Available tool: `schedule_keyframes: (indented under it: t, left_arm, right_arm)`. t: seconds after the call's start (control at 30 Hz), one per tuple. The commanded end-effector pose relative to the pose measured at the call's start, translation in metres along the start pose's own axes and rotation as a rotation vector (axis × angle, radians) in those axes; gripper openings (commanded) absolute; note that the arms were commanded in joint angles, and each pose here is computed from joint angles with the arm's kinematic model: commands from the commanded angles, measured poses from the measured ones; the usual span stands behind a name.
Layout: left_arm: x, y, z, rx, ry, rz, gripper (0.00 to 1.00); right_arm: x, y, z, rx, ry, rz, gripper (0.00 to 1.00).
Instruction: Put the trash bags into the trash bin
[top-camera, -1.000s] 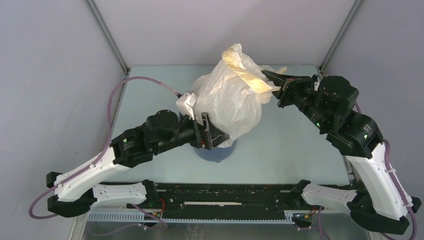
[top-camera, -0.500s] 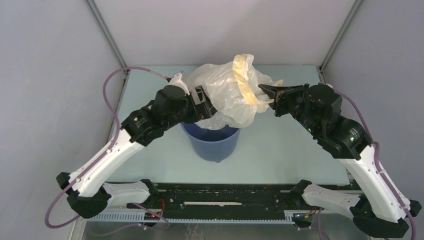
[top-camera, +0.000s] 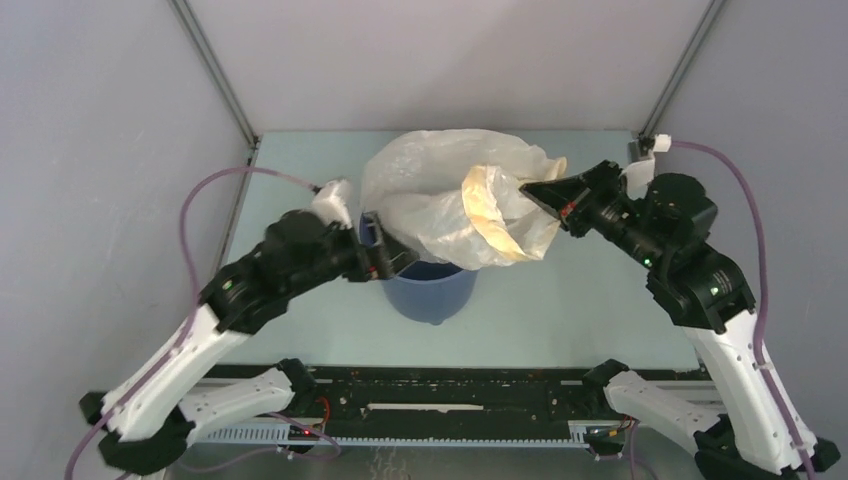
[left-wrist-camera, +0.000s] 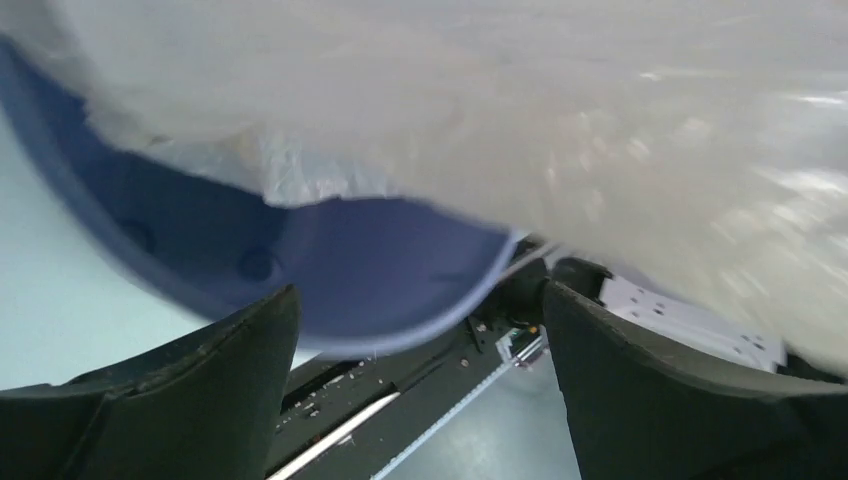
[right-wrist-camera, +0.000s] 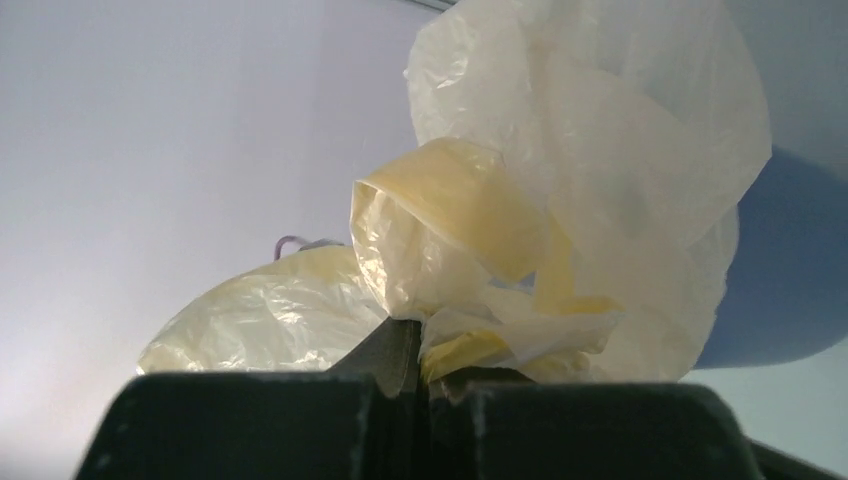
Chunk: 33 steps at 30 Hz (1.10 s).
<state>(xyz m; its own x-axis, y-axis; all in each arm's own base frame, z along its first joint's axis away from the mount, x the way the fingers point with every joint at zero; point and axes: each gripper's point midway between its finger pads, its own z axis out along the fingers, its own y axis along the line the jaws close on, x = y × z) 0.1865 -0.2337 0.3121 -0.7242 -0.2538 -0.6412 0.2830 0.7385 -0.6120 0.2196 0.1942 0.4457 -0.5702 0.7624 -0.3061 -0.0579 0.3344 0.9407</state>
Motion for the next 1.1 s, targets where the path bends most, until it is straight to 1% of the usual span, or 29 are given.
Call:
schedule_keyframes:
  t: [0.0, 0.1, 0.17, 0.2, 0.27, 0.33, 0.4, 0.5, 0.53, 0.57, 0.63, 0.67, 0.7, 0.73, 0.77, 0.8, 0.83, 0.9, 0.97, 1.07]
  left_arm:
    - [0.016, 0.0, -0.048, 0.165, -0.059, 0.038, 0.96]
    - [0.02, 0.011, -0.067, 0.158, -0.092, -0.002, 0.95]
    - [0.007, 0.018, -0.077, 0.104, -0.15, -0.059, 0.95]
    - [-0.002, 0.022, -0.082, 0.063, -0.183, -0.101, 0.95]
    - [-0.018, 0.029, -0.086, -0.019, -0.215, -0.18, 0.96]
    - [-0.039, 0.024, -0.085, -0.048, -0.231, -0.216, 0.96]
    - [-0.065, 0.012, -0.084, -0.05, -0.268, -0.217, 0.96]
    - [-0.109, -0.002, -0.087, -0.037, -0.375, -0.193, 0.97]
    - [-0.12, -0.008, -0.083, -0.017, -0.391, -0.189, 0.97]
    - [-0.128, -0.017, -0.076, 0.023, -0.382, -0.179, 0.96]
    - [-0.132, -0.034, -0.055, 0.097, -0.325, -0.158, 0.91]
    - [-0.127, -0.041, -0.043, 0.139, -0.273, -0.146, 0.86]
    - [-0.122, -0.044, -0.027, 0.159, -0.224, -0.14, 0.78]
    - [-0.116, -0.043, -0.012, 0.175, -0.187, -0.135, 0.65]
    - [-0.11, -0.041, -0.001, 0.176, -0.155, -0.138, 0.55]
    - [-0.102, -0.04, 0.008, 0.181, -0.125, -0.14, 0.47]
    - [-0.094, -0.042, 0.016, 0.193, -0.093, -0.131, 0.42]
    - [-0.075, -0.047, 0.029, 0.199, -0.032, -0.099, 0.36]
    - [-0.052, -0.045, 0.043, 0.179, 0.019, -0.064, 0.34]
    - [-0.018, -0.019, 0.075, 0.102, 0.109, -0.102, 0.29]
  right_arm:
    - [0.022, 0.025, -0.027, -0.276, 0.248, -0.31, 0.0]
    - [0.043, 0.027, -0.035, -0.397, 0.456, -0.363, 0.0]
    - [0.058, 0.028, -0.047, -0.483, 0.594, -0.405, 0.0]
    - [0.061, 0.026, -0.049, -0.501, 0.621, -0.424, 0.0]
    - [0.073, 0.025, -0.064, -0.583, 0.725, -0.476, 0.0]
    - [0.079, 0.023, -0.075, -0.634, 0.786, -0.508, 0.0]
    - [0.079, 0.017, -0.074, -0.621, 0.788, -0.516, 0.0]
    - [0.072, 0.006, -0.059, -0.537, 0.734, -0.501, 0.0]
    - [0.067, 0.002, -0.053, -0.496, 0.709, -0.48, 0.0]
    - [0.065, 0.001, -0.05, -0.469, 0.697, -0.456, 0.0]
    - [0.063, 0.001, -0.048, -0.459, 0.691, -0.445, 0.0]
    - [0.063, 0.002, -0.049, -0.458, 0.692, -0.447, 0.0]
    - [0.062, 0.003, -0.051, -0.458, 0.689, -0.454, 0.0]
    - [0.061, 0.005, -0.052, -0.453, 0.682, -0.459, 0.0]
    - [0.06, 0.007, -0.053, -0.45, 0.669, -0.464, 0.0]
    - [0.058, 0.01, -0.052, -0.447, 0.657, -0.463, 0.0]
    - [0.057, 0.013, -0.052, -0.448, 0.648, -0.457, 0.0]
    - [0.055, 0.019, -0.05, -0.456, 0.625, -0.449, 0.0]
    - [0.051, 0.025, -0.045, -0.453, 0.587, -0.442, 0.0]
    - [0.046, 0.038, -0.034, -0.469, 0.54, -0.419, 0.0]
